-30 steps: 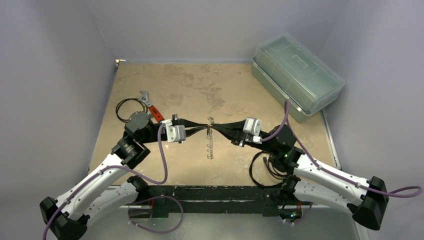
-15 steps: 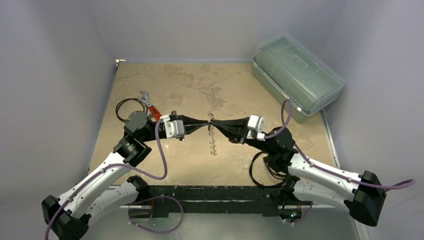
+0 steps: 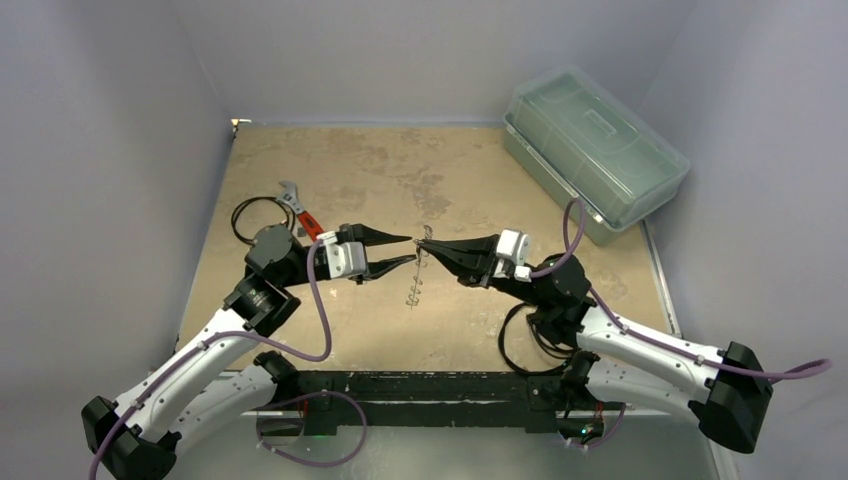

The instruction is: Put the keys on the keyring

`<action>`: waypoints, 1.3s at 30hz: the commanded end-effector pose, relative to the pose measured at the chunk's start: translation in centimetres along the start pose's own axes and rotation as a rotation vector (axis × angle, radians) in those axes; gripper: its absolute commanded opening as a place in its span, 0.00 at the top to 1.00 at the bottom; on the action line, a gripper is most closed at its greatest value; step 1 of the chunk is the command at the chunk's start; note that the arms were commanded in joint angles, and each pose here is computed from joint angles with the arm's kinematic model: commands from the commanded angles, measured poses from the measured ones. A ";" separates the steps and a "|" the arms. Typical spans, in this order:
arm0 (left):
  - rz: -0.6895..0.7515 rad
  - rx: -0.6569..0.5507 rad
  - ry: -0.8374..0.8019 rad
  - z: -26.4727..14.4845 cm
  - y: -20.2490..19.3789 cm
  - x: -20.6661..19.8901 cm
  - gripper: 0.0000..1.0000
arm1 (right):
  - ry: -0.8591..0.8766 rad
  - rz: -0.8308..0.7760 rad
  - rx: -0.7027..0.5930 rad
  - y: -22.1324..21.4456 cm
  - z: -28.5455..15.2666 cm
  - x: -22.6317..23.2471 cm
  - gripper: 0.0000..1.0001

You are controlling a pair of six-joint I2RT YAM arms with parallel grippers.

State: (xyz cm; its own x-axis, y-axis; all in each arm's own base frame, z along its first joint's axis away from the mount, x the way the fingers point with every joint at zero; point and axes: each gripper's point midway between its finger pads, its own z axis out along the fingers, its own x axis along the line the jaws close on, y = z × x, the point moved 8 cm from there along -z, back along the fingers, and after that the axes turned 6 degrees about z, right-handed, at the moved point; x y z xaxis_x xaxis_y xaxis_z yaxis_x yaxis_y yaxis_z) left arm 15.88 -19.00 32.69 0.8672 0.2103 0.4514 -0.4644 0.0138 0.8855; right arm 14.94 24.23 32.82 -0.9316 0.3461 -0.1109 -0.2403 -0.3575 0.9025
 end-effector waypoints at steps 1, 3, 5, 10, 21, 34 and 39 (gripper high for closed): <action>0.017 -0.038 0.034 -0.3 1.0 0.5 0.68 | 0.027 -0.053 -0.066 2.6 0.0 0.0 1.00; 0.016 -0.043 0.029 -0.3 1.1 0.5 0.68 | 0.036 -0.054 -0.052 2.5 -0.2 0.1 1.00; 0.017 -0.047 0.008 -0.2 1.2 0.4 0.68 | 0.056 -0.054 -0.042 2.4 -0.3 0.2 1.00; 0.023 -0.065 -0.050 0.1 1.3 0.1 0.67 | 0.116 -0.043 -0.018 2.2 -0.1 0.6 1.00; -0.014 -0.056 -0.119 0.7 0.6 -0.2 0.71 | 0.147 -0.035 -0.006 1.9 0.3 0.7 1.00; -0.003 -0.047 -0.094 0.5 0.5 -0.1 1.00 | 0.175 -0.021 -0.003 1.5 0.4 0.9 1.00; 0.040 0.006 -0.098 0.3 0.0 0.0 1.00 | 0.147 -0.018 0.031 1.5 0.0 0.7 0.97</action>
State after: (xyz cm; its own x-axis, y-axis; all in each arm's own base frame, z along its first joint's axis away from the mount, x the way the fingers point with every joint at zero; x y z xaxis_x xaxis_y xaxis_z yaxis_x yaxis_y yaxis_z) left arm 15.55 -19.63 31.53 0.9016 0.0900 0.4231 -0.4269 0.0271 0.9039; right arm 14.41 24.37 31.55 -0.9627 0.2230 -0.1535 -0.2139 -0.2793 0.9361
